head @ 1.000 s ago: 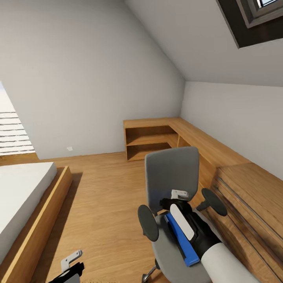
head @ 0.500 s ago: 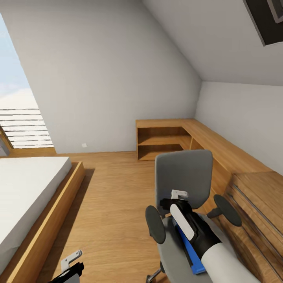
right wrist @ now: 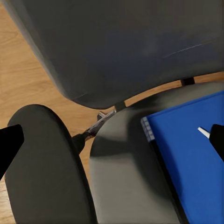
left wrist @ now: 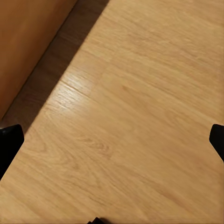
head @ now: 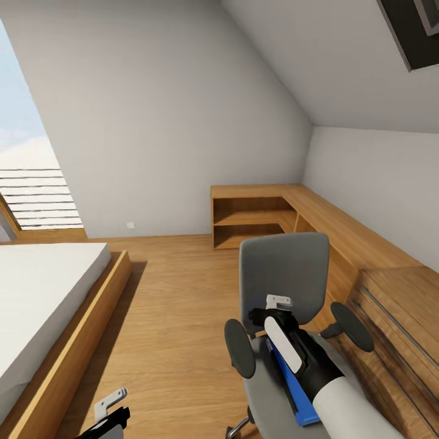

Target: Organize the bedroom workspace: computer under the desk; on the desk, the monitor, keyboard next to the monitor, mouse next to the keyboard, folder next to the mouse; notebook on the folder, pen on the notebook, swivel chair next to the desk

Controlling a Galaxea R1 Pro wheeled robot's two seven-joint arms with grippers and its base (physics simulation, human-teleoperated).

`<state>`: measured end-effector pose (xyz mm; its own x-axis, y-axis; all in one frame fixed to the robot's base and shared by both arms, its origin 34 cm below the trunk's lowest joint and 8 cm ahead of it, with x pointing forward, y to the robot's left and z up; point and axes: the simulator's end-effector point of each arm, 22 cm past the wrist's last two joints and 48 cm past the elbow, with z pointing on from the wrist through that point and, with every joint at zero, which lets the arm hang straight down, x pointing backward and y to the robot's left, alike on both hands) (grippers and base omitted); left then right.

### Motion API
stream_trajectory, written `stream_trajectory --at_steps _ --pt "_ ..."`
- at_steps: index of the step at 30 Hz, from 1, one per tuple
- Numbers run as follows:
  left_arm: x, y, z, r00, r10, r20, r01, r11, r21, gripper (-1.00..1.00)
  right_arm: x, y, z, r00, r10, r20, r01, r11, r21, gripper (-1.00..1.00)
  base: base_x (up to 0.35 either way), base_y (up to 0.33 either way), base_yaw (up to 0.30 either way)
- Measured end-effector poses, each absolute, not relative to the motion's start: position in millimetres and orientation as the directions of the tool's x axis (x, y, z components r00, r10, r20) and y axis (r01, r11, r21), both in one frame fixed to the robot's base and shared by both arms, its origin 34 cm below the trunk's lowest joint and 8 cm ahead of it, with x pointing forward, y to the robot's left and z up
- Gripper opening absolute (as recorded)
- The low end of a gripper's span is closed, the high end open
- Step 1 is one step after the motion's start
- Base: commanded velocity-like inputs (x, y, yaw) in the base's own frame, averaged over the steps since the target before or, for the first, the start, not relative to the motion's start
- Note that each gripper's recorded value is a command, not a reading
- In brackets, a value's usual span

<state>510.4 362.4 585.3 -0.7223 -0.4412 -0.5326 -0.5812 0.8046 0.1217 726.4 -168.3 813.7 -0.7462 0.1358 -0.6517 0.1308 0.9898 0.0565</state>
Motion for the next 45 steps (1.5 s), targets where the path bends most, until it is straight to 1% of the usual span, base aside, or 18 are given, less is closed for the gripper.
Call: stream_trajectory --at_steps 4,14,25,29,32,37,40,45 --pt "510.6 362.2 585.3 -0.722 -0.441 -0.533 -0.581 0.805 0.121 1.0 726.3 -168.3 813.3 -0.747 0.136 -0.651 0.13 0.99 0.057 1.0 0.0 -0.109 0.0" --pt "510.6 362.7 585.4 -0.721 -0.441 -0.534 -0.582 0.804 0.121 1.0 725.7 -168.5 812.4 -0.748 0.134 -0.65 0.13 0.99 0.054 1.0 0.0 -0.259 0.0" --pt "510.3 366.2 585.9 -0.719 -0.443 -0.535 -0.585 0.801 0.124 1.0 731.0 -182.7 817.6 -0.728 0.055 -0.683 0.112 0.993 -0.04 1.0 0.0 -0.048 0.0" --pt "510.1 368.0 586.1 -0.718 -0.444 -0.536 -0.588 0.799 0.125 1.0 735.5 -212.2 820.2 -0.714 -0.003 -0.7 0.112 0.987 -0.118 1.0 0.0 -0.002 0.0" --pt "510.3 366.9 586.0 -0.719 -0.443 -0.536 -0.586 0.801 0.125 1.0 738.5 -249.8 818.1 -0.712 -0.041 -0.701 0.099 0.982 -0.158 1.0 0.0 0.0 0.0" --pt "511.8 361.0 585.7 -0.725 -0.432 -0.536 -0.573 0.81 0.122 1.0 733.0 -312.2 798.8 -0.734 -0.121 -0.669 0.0 0.984 -0.178 1.0 0.0 0.0 0.0" --pt "515.3 357.3 586.8 -0.734 -0.41 -0.542 -0.552 0.824 0.125 1.0 726.1 -338.5 786.8 -0.744 -0.154 -0.65 -0.057 0.984 -0.168 1.0 0.0 0.0 0.0" --pt "528.7 348.0 593.0 -0.724 -0.375 -0.579 -0.522 0.846 0.105 1.0 707.8 -351.1 758.4 -0.768 -0.165 -0.618 -0.137 0.986 -0.094 1.0 0.0 0.0 0.0"
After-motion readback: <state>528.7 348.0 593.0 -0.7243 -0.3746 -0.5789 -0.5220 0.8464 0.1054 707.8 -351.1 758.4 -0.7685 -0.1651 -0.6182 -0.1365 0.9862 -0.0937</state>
